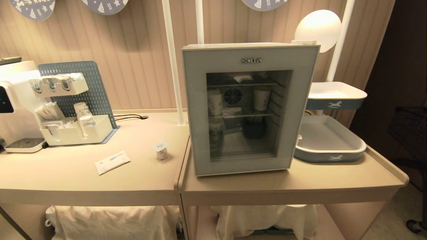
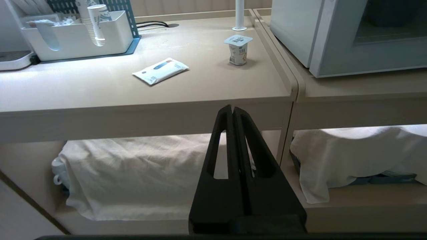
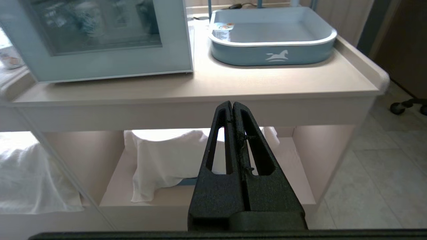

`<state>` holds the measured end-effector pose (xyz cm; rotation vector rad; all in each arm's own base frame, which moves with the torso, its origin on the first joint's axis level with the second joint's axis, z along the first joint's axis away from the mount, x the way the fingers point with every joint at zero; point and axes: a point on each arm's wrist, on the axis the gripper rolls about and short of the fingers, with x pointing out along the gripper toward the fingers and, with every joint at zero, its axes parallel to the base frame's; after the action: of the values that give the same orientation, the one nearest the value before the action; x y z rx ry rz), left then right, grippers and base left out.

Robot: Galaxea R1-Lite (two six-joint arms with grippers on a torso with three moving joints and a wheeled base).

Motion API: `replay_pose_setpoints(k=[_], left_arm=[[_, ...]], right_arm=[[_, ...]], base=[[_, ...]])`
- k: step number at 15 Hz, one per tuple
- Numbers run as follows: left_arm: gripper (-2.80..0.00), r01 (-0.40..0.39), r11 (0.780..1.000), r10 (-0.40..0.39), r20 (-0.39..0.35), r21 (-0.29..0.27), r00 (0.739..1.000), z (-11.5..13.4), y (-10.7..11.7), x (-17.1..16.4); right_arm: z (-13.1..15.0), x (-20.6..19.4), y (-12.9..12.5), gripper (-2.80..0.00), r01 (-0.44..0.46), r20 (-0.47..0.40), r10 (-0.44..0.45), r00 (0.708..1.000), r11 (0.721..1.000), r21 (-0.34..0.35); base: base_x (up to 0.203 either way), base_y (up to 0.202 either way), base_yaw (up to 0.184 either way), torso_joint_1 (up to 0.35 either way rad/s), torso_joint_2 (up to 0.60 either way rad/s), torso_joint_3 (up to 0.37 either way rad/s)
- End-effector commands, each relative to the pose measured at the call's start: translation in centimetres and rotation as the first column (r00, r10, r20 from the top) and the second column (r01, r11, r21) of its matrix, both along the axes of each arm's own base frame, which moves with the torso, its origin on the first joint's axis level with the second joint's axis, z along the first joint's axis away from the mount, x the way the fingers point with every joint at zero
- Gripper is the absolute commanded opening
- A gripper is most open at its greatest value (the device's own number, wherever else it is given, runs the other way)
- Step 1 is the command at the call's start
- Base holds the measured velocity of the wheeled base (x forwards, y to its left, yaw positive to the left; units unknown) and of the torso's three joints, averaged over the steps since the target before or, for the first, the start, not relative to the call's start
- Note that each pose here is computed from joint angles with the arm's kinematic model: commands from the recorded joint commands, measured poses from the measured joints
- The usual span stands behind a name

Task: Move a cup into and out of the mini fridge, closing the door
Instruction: Open the freezer door

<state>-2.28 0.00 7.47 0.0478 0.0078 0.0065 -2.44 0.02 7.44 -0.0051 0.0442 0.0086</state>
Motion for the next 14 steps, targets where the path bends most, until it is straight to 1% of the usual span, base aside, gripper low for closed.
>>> replay_pose_setpoints(k=[1, 4, 5, 6, 7, 8, 10, 11, 12, 13, 14], left_arm=[[-2.80, -0.001, 1.000, 0.001, -0.003, 0.001, 1.000, 0.0, 0.0, 0.0], [-2.80, -0.001, 1.000, 0.001, -0.001, -0.003, 1.000, 0.0, 0.0, 0.0], [-2.80, 0.002, 1.000, -0.002, 0.027, 0.002, 1.000, 0.5, 0.0, -0.1], [-2.80, 0.002, 1.000, -0.002, 0.062, 0.002, 0.998, 1.7, 0.0, -0.5], [-2.80, 0.001, 1.000, -0.001, 0.102, 0.002, 0.995, 3.6, 0.0, -1.3], [-2.80, 0.003, 1.000, -0.003, 0.139, 0.000, 0.990, 6.3, 0.0, -2.6], [-2.80, 0.022, 0.999, -0.016, 0.192, -0.028, 0.981, 12.7, -0.1, -5.7], [-2.80, 0.048, 0.998, -0.038, 0.195, -0.050, 0.980, 16.1, -0.1, -6.5], [-2.80, 0.077, 0.994, -0.065, 0.156, -0.073, 0.986, 19.0, -0.1, -5.9], [-2.80, 0.105, 0.989, -0.097, 0.083, -0.101, 0.992, 21.7, 0.0, -3.8], [-2.80, 0.134, 0.982, -0.133, 0.016, -0.130, 0.991, 24.1, 0.0, -1.3]], right_arm=[[0.0, 0.0, 0.0, -2.80, 0.001, -0.002, -0.001, 1.000, 1.000, -0.001], [0.0, 0.0, 0.0, -2.80, 0.001, -0.002, -0.001, 1.000, 1.000, -0.001], [0.0, 0.0, 0.0, -2.80, -0.001, -0.002, 0.001, 1.000, 1.000, -0.001], [0.0, 0.0, 0.0, -2.80, 0.001, -0.002, -0.001, 1.000, 1.000, -0.001], [0.0, 0.0, 0.0, -2.80, 0.001, -0.002, -0.001, 1.000, 1.000, -0.001], [0.0, 0.0, 0.0, -2.80, 0.001, -0.002, -0.001, 1.000, 1.000, -0.001], [0.0, 0.0, 0.0, -2.80, -0.001, -0.002, 0.001, 1.000, 1.000, -0.002], [0.0, 0.0, 0.0, -2.80, -0.001, -0.002, 0.001, 1.000, 1.000, -0.002], [0.0, 0.0, 0.0, -2.80, -0.001, -0.002, 0.001, 1.000, 1.000, -0.002], [0.0, 0.0, 0.0, -2.80, -0.001, -0.002, 0.001, 1.000, 1.000, -0.002], [0.0, 0.0, 0.0, -2.80, -0.001, -0.002, 0.001, 1.000, 1.000, -0.002]], base=[[0.150, 0.000, -0.005, 0.007, 0.01, -0.002], [0.026, 0.000, -0.002, 0.000, 0.00, -0.001], [0.000, 0.000, 0.000, 0.000, 0.00, 0.000], [0.000, 0.000, 0.000, 0.000, 0.00, 0.000], [0.000, 0.000, 0.000, 0.000, 0.00, 0.000], [0.000, 0.000, 0.000, 0.000, 0.00, 0.000], [0.000, 0.000, 0.000, 0.000, 0.00, 0.000], [0.000, 0.000, 0.000, 0.000, 0.00, 0.000], [0.000, 0.000, 0.000, 0.000, 0.00, 0.000], [0.000, 0.000, 0.000, 0.000, 0.00, 0.000], [0.000, 0.000, 0.000, 0.000, 0.00, 0.000]])
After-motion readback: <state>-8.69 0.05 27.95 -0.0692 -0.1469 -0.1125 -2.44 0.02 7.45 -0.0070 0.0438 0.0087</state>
